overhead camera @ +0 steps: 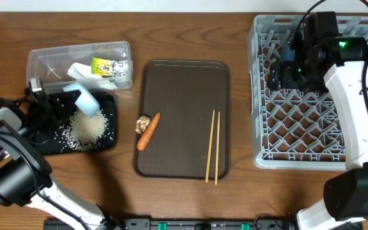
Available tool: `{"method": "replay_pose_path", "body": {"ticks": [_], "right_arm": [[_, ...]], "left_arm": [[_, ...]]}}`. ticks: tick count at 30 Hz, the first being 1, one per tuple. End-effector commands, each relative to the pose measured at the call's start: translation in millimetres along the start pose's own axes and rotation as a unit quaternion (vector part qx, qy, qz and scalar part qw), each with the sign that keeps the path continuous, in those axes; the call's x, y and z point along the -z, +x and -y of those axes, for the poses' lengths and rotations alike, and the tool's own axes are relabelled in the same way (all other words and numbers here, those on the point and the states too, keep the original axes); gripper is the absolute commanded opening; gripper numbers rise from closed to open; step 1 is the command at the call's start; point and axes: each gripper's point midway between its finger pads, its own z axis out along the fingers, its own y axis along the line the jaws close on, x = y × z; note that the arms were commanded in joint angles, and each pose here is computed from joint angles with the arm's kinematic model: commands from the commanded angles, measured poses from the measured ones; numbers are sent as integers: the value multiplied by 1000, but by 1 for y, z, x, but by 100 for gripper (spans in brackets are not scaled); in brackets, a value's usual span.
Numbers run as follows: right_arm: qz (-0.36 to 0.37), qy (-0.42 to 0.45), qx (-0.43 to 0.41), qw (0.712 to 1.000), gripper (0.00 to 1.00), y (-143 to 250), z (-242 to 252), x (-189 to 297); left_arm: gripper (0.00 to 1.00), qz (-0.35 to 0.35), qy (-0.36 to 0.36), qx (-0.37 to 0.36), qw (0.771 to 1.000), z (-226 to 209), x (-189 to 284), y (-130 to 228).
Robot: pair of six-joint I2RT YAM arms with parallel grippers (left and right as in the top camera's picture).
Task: Sort waste into correct bins and load items into the dishwasher rack
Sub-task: 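Tilt the white bowl with the left gripper to pour rice onto black tray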
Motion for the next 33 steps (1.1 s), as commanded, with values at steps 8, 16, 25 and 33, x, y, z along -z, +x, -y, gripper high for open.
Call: {"method": "replay_pose_path", "body": {"ticks": [8, 16, 25, 33], "right_arm": [[5, 9, -7, 1000, 99, 2, 10, 7], [6, 9, -7, 1000, 99, 2, 11, 7], [2, 27, -7, 1000, 99, 4, 17, 7], [0, 29, -7, 1000, 99, 5, 17, 7]], "left_arm": [[6, 1, 12, 49, 999, 19, -2, -12], [6, -6, 14, 82, 996, 21, -9, -16], [6, -17, 16, 35, 999, 32, -17, -15], [6, -27, -10, 30, 999, 39, -24, -9]]}}
